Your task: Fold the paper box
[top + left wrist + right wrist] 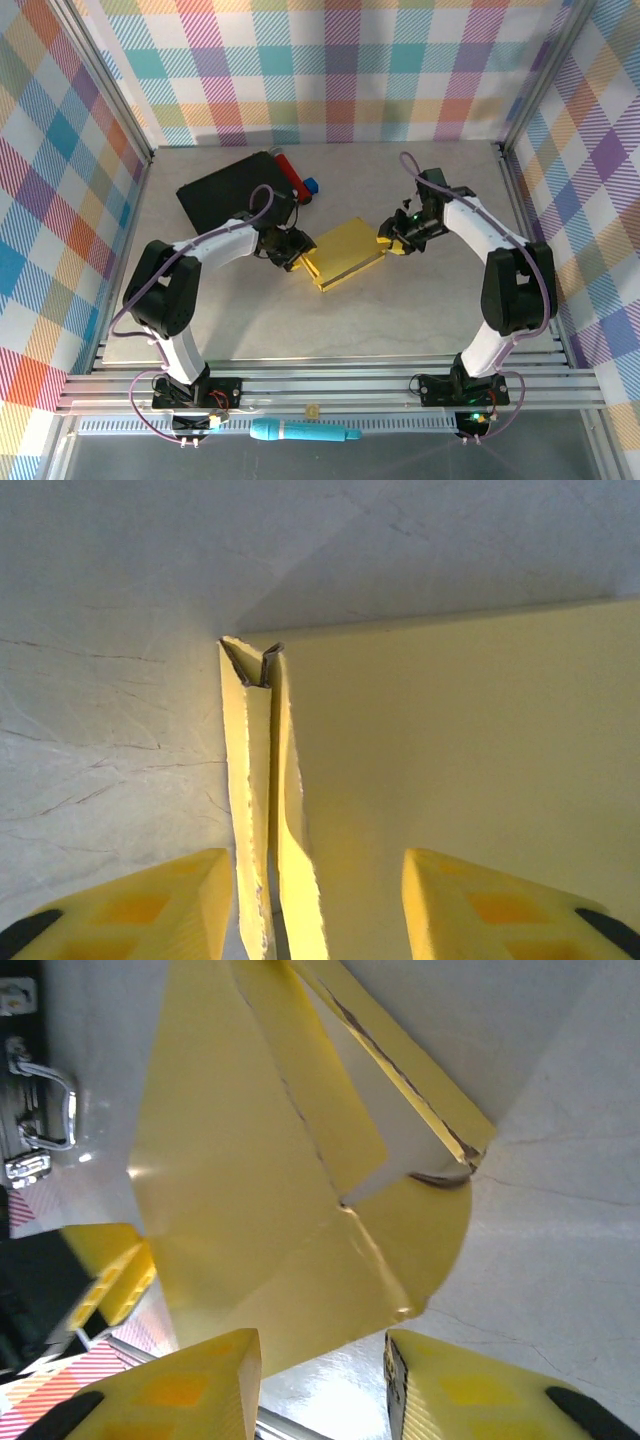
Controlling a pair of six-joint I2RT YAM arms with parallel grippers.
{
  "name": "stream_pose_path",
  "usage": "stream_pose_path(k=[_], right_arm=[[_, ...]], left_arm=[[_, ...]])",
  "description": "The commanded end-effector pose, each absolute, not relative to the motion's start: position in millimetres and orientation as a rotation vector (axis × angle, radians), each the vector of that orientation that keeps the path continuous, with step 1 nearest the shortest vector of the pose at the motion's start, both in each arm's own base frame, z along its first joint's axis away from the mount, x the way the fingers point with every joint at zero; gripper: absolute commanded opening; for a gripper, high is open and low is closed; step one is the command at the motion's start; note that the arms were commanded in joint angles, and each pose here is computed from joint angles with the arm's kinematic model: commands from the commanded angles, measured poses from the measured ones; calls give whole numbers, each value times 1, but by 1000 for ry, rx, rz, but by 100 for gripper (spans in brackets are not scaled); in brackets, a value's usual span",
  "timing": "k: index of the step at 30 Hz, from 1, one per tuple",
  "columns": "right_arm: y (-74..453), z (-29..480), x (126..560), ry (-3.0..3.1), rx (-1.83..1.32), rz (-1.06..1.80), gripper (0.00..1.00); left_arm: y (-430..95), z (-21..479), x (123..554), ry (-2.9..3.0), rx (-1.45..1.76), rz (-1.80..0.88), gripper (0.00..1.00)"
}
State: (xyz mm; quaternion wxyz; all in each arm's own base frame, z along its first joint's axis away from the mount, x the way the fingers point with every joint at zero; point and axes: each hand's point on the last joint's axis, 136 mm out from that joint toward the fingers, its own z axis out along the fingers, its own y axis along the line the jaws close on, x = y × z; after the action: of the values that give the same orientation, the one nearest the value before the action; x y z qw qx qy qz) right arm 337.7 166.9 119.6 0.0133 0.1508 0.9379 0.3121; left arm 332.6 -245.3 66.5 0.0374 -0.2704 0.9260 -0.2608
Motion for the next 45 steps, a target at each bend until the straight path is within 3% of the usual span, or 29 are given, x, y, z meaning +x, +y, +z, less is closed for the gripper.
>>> stream_pose_path(k=[1,10,15,17,30,45], right_arm=[[160,125,347,2917,444,956,38],[157,123,364,2889,447,961,40],[169,114,384,2862,314,1092,50],[172,106,389,2874,250,1108,52],[185,75,393,2834,-88,1261,57],[195,76,363,2782,-72,1525,58]], left_arm=[[-247,48,318,2896,-824,-777,45],[-246,23,305,2937,-813,-705,36],[-237,16,300,2953,-775,-641,6],[-233,18,300,2963,-721,-617,0],[-210,16,304,3020,-463,-631,0],[-200,17,308,2994,-274,-876,0]])
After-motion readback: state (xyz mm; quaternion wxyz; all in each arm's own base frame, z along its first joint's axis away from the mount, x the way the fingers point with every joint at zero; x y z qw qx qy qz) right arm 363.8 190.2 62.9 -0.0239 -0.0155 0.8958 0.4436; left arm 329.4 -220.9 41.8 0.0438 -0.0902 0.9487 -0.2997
